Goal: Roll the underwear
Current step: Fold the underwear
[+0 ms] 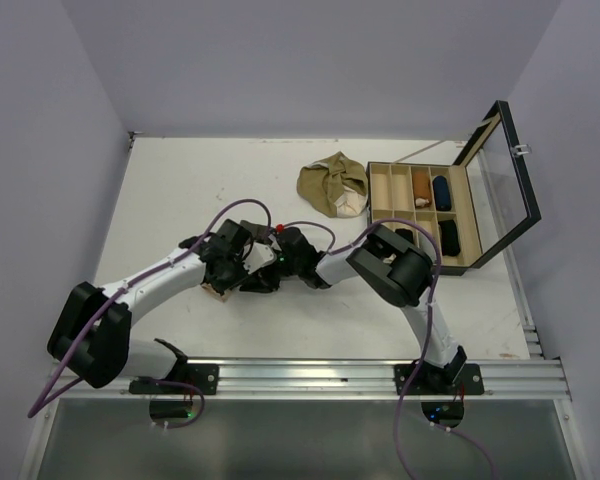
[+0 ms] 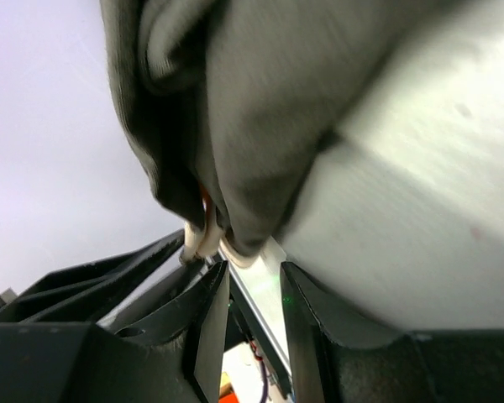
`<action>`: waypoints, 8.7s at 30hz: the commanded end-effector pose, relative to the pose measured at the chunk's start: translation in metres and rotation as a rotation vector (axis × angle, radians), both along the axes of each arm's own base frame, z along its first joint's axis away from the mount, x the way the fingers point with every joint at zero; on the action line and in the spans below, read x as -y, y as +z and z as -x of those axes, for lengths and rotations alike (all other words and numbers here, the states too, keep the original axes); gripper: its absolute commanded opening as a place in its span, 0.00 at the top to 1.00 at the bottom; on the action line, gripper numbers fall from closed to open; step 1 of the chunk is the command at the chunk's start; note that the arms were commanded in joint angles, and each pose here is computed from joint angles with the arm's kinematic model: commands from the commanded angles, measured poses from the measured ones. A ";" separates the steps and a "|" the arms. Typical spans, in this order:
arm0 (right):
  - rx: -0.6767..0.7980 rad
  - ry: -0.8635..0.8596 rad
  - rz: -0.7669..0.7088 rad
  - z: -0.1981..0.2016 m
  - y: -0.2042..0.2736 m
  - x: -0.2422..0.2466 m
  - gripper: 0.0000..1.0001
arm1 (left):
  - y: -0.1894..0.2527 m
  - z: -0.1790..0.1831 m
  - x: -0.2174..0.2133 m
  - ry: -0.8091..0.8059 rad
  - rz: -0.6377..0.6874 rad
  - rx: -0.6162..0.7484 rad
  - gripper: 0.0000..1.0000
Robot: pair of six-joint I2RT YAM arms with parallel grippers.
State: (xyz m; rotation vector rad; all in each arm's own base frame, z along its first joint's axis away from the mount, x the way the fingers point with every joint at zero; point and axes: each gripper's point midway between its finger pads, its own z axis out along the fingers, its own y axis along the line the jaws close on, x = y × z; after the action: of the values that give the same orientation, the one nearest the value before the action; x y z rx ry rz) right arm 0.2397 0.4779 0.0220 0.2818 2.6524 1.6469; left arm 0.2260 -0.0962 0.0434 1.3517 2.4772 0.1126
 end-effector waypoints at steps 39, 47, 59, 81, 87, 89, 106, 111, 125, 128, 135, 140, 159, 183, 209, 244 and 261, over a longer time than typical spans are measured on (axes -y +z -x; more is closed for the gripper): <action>-0.114 -0.047 0.286 0.015 -0.093 0.031 0.80 | 0.016 0.048 0.014 -0.168 0.146 -0.116 1.00; -0.113 -0.042 0.285 0.018 -0.090 0.032 0.81 | 0.010 0.039 0.024 -0.161 0.160 -0.144 1.00; -0.113 -0.033 0.276 0.021 -0.083 0.033 0.80 | -0.017 0.026 0.023 -0.144 0.113 -0.150 1.00; 0.468 0.118 0.344 -0.114 0.075 0.127 0.75 | -0.030 0.054 -0.025 -0.379 0.134 -0.218 0.57; 0.619 0.113 0.328 -0.153 0.107 0.110 0.64 | 0.021 0.035 0.000 -0.394 0.258 -0.080 0.42; 0.640 0.103 0.308 -0.161 0.113 0.102 0.58 | 0.042 0.034 0.007 -0.397 0.299 -0.037 0.41; 0.566 0.178 0.291 -0.175 0.060 0.036 0.50 | 0.073 -0.021 0.018 0.000 0.399 0.111 0.36; 0.547 0.209 0.289 -0.164 0.047 0.030 0.51 | 0.053 -0.014 0.012 0.010 0.370 0.073 0.36; 0.758 0.157 0.370 -0.176 0.104 0.046 0.47 | 0.075 -0.061 -0.008 0.138 0.282 0.291 0.00; 0.743 0.179 0.344 -0.173 0.110 0.042 0.48 | 0.067 -0.068 -0.006 0.163 0.269 0.261 0.00; 0.599 0.202 0.251 -0.162 0.087 0.024 0.52 | 0.052 -0.084 -0.006 0.260 0.247 0.258 0.00; 0.585 0.191 0.298 -0.168 0.065 0.025 0.51 | 0.053 -0.088 -0.001 0.263 0.269 0.259 0.00; 0.544 0.200 0.297 -0.157 0.052 0.029 0.52 | 0.036 -0.094 -0.001 0.266 0.242 0.237 0.00; 0.481 0.033 0.105 -0.137 0.115 0.066 0.85 | 0.081 -0.102 0.053 0.102 0.469 0.217 0.60; 0.306 0.053 0.263 -0.132 -0.013 0.073 0.88 | 0.028 -0.149 0.063 0.235 0.287 0.238 0.53; 0.269 0.060 0.271 -0.125 -0.026 0.076 0.88 | 0.014 -0.151 0.075 0.202 0.295 0.196 0.97; 0.266 0.057 0.271 -0.125 -0.028 0.076 0.88 | 0.026 -0.128 0.090 0.119 0.365 0.140 1.00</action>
State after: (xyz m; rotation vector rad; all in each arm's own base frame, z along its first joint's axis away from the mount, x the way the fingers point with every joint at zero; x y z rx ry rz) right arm 0.3679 0.4081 0.0186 -0.0380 2.6071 1.2735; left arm 0.3548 -0.1729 0.0637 0.9868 2.3532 -0.1358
